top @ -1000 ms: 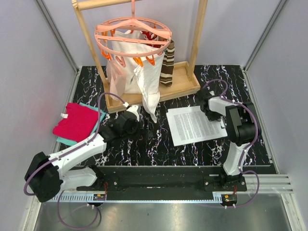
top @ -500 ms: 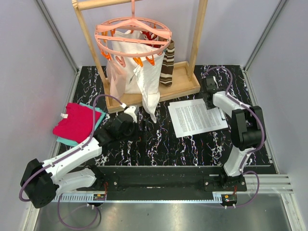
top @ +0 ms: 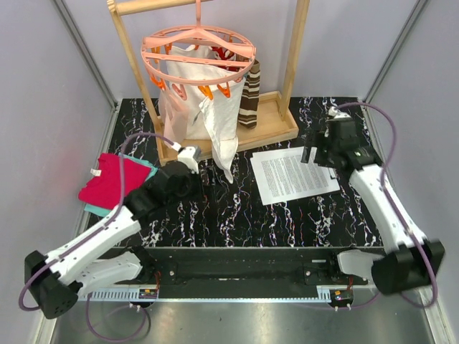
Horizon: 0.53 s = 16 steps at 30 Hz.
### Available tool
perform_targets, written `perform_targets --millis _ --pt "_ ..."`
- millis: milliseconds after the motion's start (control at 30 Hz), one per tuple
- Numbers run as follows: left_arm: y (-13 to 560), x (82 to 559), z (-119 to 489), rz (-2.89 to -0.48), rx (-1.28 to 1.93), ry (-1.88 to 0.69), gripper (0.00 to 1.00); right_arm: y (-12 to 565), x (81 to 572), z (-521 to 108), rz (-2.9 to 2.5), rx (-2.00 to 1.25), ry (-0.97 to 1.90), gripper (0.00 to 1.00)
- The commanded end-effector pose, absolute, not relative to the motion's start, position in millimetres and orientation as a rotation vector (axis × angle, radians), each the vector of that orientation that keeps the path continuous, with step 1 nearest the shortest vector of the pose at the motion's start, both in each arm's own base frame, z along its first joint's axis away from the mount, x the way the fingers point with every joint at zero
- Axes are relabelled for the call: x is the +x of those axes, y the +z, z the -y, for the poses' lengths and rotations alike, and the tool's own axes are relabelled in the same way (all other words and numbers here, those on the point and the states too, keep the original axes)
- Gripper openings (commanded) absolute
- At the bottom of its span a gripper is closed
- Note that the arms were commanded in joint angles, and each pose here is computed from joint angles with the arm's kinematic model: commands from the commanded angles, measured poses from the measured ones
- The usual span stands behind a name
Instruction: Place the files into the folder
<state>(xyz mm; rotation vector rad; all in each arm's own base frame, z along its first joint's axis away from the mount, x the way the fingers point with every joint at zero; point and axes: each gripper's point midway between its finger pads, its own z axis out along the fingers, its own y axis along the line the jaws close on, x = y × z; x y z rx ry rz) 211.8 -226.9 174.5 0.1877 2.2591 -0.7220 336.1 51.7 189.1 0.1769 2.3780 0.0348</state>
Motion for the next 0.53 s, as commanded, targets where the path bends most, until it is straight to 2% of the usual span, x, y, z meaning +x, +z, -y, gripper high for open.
perform_targets --millis 0,133,300,500 --pt "284.2 213.8 225.4 -1.954 0.168 -0.867 0.99 269.0 292.7 -83.7 -2.157 0.156 0.381 1.0" --pt "352.4 210.6 195.6 -1.73 0.068 -0.868 0.99 351.3 245.5 -68.1 -1.857 0.177 0.423 1.0" --pt "423.1 189.9 151.9 -1.434 -0.028 -0.9 0.99 416.2 185.5 -36.3 -1.557 0.217 0.383 1.0" --pt "465.8 165.4 123.5 -1.249 -0.059 -0.942 0.99 443.2 147.0 -24.6 -1.397 0.162 0.354 1.0"
